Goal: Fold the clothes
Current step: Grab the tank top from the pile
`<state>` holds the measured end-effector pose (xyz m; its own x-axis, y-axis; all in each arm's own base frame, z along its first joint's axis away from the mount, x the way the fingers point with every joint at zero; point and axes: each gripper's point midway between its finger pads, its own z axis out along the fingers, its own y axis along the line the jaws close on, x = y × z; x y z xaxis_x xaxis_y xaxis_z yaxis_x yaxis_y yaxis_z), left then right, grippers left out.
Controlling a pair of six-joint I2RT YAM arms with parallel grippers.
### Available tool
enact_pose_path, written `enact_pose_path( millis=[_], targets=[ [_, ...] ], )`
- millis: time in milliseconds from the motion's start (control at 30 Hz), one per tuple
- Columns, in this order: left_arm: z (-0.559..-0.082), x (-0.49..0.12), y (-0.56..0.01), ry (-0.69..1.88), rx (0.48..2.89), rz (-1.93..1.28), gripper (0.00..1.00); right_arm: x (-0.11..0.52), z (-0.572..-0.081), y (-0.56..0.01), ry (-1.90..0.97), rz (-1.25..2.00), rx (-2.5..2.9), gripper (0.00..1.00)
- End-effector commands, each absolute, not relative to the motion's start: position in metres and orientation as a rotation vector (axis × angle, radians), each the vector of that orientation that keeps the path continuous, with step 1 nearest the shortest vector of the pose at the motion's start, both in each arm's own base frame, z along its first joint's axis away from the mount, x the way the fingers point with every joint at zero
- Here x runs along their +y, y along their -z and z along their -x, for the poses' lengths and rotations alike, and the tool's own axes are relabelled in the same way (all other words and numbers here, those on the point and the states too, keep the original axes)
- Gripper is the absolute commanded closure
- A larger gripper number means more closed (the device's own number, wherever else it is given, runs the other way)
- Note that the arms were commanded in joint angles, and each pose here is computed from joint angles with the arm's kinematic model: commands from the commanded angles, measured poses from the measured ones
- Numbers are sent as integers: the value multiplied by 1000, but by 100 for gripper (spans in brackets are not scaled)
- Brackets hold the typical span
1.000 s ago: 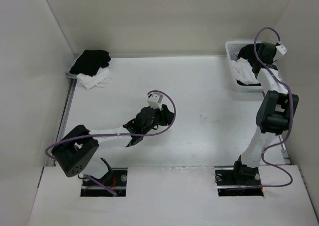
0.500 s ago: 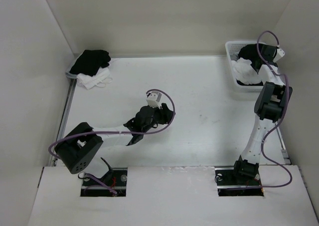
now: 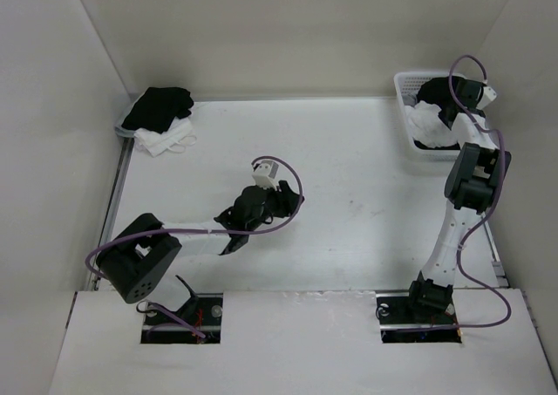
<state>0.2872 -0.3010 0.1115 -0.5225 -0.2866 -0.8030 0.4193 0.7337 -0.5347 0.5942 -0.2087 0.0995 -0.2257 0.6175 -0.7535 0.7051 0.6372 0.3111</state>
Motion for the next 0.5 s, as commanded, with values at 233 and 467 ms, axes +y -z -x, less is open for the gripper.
enact_pose_path(
  millis=[233,467],
  targets=[
    [-293,-299,-123,924,1876,-67,54,-192,-599,-167,37,-994,1755,100],
    [-293,-299,-126,965,1874,-37,54,-101,-544,-346,-174,-768,1442,100]
  ],
)
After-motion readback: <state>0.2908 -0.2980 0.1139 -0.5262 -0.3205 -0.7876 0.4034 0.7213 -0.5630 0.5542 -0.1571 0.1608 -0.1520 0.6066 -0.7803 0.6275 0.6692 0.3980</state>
